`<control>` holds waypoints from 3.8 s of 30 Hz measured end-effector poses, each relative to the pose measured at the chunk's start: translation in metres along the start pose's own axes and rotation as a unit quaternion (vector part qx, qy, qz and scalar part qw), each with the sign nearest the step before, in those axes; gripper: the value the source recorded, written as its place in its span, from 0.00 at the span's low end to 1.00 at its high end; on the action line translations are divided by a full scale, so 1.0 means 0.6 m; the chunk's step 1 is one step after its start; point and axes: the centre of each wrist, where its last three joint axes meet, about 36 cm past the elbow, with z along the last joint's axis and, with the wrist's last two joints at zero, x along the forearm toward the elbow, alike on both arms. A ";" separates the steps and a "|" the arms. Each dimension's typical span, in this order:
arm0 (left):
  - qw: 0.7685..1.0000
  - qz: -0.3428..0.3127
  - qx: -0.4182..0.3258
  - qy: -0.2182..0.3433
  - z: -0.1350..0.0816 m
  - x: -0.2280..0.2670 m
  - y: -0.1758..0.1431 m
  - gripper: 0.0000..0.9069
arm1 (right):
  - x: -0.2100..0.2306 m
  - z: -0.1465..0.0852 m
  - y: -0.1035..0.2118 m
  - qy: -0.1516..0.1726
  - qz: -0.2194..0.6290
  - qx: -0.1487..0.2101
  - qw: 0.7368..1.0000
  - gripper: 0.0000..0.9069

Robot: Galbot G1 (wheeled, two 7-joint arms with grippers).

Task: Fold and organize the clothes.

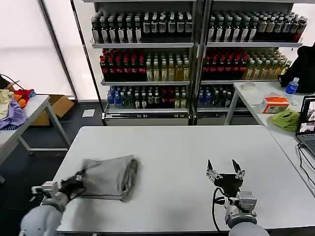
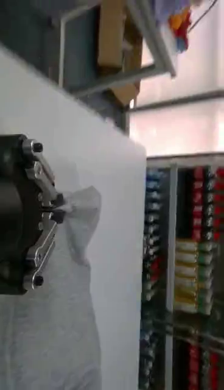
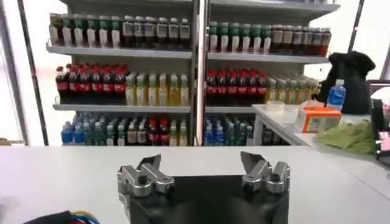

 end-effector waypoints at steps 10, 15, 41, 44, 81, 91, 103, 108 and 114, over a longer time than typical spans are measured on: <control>0.995 -0.079 -0.056 -0.036 -0.099 0.054 0.138 0.00 | 0.001 -0.004 0.009 -0.002 -0.008 -0.003 1.000 1.00; 0.993 -0.075 -0.073 -0.052 -0.125 0.072 0.125 0.00 | 0.006 -0.006 0.004 -0.003 -0.005 -0.002 1.000 1.00; 0.983 0.169 -0.045 -0.061 -0.065 0.050 -0.292 0.00 | 0.032 0.012 -0.025 0.013 0.050 -0.001 0.999 1.00; 0.981 0.180 -0.045 -0.057 -0.059 0.042 -0.320 0.00 | 0.030 0.015 -0.025 0.015 0.052 0.001 0.999 1.00; 0.991 0.106 0.026 -0.077 -0.092 0.032 -0.278 1.00 | -0.113 0.008 0.057 0.113 -0.091 -0.126 0.981 1.00; 0.995 0.054 0.004 -0.082 -0.094 0.030 -0.226 1.00 | -0.191 -0.010 0.140 0.167 -0.172 -0.196 0.951 1.00; 0.996 0.031 -0.010 -0.079 -0.084 0.015 -0.210 1.00 | -0.218 0.004 0.225 0.216 -0.207 -0.222 0.928 0.82; 0.997 0.025 -0.012 -0.076 -0.080 0.016 -0.205 1.00 | -0.222 0.008 0.249 0.227 -0.212 -0.224 0.924 0.77; 0.997 0.022 -0.013 -0.074 -0.078 0.020 -0.202 1.00 | -0.231 0.014 0.267 0.236 -0.205 -0.232 0.921 0.74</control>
